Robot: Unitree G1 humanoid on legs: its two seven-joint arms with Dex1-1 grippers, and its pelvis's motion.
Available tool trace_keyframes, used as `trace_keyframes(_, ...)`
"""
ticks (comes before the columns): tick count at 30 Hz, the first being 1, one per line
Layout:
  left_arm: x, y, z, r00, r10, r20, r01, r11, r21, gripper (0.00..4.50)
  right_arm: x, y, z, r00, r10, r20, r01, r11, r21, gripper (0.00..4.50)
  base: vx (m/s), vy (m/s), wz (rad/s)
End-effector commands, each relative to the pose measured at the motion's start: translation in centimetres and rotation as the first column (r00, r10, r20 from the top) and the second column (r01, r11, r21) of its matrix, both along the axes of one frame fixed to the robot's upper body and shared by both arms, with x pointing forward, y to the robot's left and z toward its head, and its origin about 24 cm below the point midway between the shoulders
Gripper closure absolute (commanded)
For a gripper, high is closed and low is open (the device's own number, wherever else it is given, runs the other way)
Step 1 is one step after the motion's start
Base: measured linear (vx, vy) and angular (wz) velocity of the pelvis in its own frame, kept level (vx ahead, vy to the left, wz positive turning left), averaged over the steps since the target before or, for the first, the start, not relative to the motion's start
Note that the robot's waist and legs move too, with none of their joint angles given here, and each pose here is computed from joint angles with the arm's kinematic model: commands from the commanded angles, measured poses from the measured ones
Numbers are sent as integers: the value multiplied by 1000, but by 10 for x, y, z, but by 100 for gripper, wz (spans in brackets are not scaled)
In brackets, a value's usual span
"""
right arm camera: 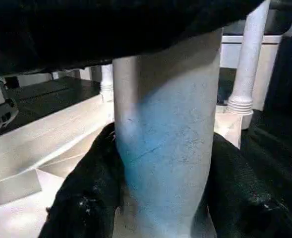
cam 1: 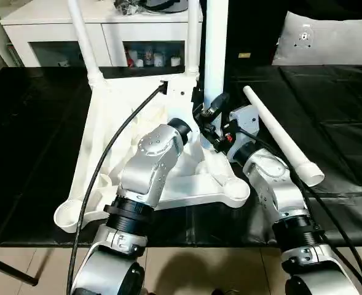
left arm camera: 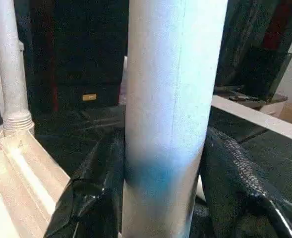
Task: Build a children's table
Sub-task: Pick table leg
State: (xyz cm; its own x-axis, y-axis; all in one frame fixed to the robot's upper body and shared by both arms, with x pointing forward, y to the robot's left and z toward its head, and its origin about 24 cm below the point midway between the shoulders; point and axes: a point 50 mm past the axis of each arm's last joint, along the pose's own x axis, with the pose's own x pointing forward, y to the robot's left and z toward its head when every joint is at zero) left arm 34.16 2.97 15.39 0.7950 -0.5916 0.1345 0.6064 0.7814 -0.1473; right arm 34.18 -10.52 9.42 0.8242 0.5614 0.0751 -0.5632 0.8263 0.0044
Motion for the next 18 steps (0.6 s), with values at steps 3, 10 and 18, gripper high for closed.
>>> trace_keyframes(3, 4, 4, 4, 1000, 17, 7, -16, 1000, -5, 259, 3, -8, 12, 1000, -2, 28, 2, 1000, 3, 145, 0, 0, 0)
trace_keyframes(10, 14, 25, 7, 998, 63, 5, -63, 998, -4, 260, -4, -30, 17, 997, 59, 42, -60, 997, 37, 81, 0, 0, 0)
trace_keyframes(18, 17, 41, 7, 998, -16, -68, 12, 998, -65, 260, -18, -48, 19, 972, 215, -92, -205, 973, 107, 8, 0, 0, 0)
